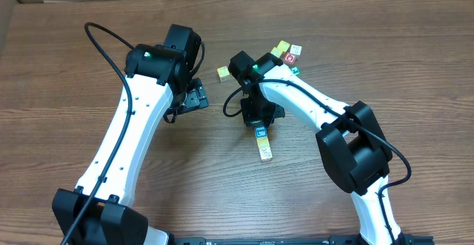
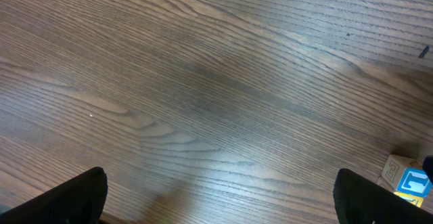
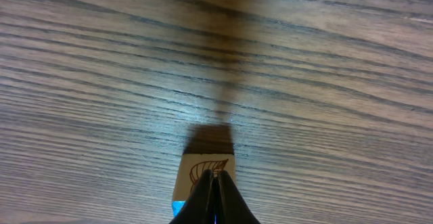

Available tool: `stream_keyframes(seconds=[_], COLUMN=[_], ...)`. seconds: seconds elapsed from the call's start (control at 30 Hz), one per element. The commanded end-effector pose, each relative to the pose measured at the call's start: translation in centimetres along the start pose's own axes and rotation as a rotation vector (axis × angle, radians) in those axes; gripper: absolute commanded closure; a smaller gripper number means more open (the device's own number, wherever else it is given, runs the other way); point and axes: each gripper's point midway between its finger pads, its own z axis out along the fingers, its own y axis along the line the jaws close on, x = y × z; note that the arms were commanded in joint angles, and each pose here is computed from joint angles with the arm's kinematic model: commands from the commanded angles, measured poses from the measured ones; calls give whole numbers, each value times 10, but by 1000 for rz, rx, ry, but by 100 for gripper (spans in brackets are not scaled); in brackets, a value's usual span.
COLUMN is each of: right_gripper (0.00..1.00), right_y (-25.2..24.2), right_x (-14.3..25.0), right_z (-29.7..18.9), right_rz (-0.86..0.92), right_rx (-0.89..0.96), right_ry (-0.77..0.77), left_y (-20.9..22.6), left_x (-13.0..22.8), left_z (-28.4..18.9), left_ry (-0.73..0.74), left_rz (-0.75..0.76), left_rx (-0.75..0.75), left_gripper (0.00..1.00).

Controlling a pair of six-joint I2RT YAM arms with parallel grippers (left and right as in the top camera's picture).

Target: Flip 3 blocks

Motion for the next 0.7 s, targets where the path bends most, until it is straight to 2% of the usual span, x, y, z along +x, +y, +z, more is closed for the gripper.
stream_keyframes(seconds=[0.0,0.2,0.43,0.67], right_gripper=[96,96,96,96], right_y=[-2,-5,-29,-81], right_x=[-1,-16,-41,-31], right_z=[5,1,-57,-67], right_rz=[17,34,110,182], right_rx=[-9,-30,-75,-44], right_ry=[14,-27,-114,-38], left_y=[0,0,0,0], left_x=[0,0,0,0], left_z=[3,3,3,3], left_ry=[-2,-2,-2,-2], left_rz=[-5,-5,-5,-5], left_rx=[-19,-19,-20,-19], left_gripper=[1,0,0,1])
